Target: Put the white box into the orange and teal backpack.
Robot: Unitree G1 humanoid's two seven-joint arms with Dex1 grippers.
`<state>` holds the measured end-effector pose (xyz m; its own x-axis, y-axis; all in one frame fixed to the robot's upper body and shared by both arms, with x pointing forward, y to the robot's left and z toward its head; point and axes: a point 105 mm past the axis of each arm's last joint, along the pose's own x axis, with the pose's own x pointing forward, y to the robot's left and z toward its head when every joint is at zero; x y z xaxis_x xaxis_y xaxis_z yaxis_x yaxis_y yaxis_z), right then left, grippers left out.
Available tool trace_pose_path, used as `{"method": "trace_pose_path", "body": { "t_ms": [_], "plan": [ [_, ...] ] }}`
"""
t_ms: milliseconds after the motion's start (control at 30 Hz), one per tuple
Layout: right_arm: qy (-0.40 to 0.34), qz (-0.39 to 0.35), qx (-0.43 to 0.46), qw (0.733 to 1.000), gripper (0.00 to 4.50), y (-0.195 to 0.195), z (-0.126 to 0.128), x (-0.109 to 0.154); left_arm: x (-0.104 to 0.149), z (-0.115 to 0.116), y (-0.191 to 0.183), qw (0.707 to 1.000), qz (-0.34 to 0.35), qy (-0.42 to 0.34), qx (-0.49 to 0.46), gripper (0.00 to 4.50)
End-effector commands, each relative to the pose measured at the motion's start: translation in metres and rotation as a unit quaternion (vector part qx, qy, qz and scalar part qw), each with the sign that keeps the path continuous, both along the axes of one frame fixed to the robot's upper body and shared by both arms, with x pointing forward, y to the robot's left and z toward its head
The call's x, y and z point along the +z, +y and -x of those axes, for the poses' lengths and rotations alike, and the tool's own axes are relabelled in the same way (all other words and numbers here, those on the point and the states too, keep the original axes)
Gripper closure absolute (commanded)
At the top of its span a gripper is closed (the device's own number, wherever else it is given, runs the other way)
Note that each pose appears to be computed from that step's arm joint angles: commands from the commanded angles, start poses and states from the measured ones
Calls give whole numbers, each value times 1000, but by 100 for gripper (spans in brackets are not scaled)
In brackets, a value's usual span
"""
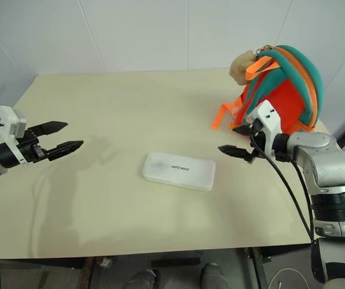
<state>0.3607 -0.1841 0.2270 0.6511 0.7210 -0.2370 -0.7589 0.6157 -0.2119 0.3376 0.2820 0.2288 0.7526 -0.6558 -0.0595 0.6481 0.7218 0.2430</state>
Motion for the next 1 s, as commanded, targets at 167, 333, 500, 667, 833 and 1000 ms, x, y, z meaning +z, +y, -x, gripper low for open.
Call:
{"method": "trace_pose_path", "body": {
  "t_ms": [167,333,500,667,833,1000],
  "plan": [
    [-25,-30,-9,999,5,1,3,9,17,-2,-6,999,-3,-35,-11,0],
    [-31,-30,5,999,5,10,5,9,18,-4,-11,999,-4,-38,-29,0],
    [-26,-27,14,999,5,17,8,4,19,-6,-12,999,-7,-37,-38,0],
    [-17,-19,21,999,5,20,8,-2,18,-2,0,999,-6,-40,-18,0],
    [2,4,56,998,66,29,20,-18,20,-10,-3,998,-1,-57,-3,61],
    [5,6,55,998,241,31,24,-25,19,-11,-13,998,7,-51,-21,218]
  ]
}}
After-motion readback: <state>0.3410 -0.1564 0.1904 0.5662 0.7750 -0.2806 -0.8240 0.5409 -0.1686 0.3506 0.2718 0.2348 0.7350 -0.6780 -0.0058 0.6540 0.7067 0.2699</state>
